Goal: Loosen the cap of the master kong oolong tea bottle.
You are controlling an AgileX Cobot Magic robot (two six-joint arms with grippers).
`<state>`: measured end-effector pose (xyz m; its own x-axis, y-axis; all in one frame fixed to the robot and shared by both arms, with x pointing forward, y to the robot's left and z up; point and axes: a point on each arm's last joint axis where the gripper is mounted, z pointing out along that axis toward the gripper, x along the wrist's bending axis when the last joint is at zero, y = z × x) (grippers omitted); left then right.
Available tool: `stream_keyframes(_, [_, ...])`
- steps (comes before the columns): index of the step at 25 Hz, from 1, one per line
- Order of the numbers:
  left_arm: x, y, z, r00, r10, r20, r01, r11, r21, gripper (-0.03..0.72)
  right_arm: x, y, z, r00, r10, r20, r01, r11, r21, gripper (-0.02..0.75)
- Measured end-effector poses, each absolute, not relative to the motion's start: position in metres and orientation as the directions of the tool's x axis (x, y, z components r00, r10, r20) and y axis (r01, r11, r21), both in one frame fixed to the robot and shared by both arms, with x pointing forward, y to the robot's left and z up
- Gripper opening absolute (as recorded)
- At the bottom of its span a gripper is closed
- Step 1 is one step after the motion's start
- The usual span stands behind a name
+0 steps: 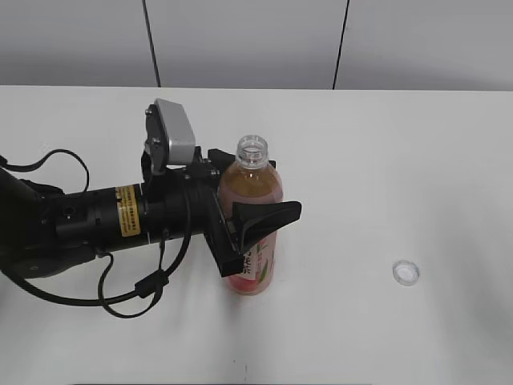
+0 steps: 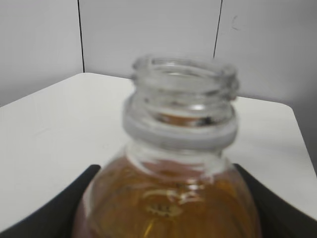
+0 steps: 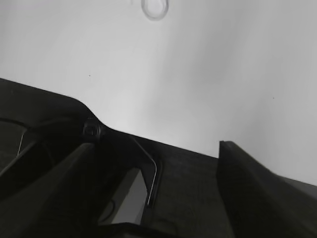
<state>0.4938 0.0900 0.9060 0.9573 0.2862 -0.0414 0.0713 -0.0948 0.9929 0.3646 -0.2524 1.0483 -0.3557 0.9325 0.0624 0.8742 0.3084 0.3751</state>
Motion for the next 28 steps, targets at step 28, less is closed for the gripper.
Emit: stream_keyframes(28, [0.491, 0.091, 0.932, 0.961, 0.274, -0.03, 0.044, -0.046, 0.998, 0.594, 0.281, -0.275, 1.05, -0.462, 0.887, -0.016, 0.641, 0.346, 0.685, 0.547])
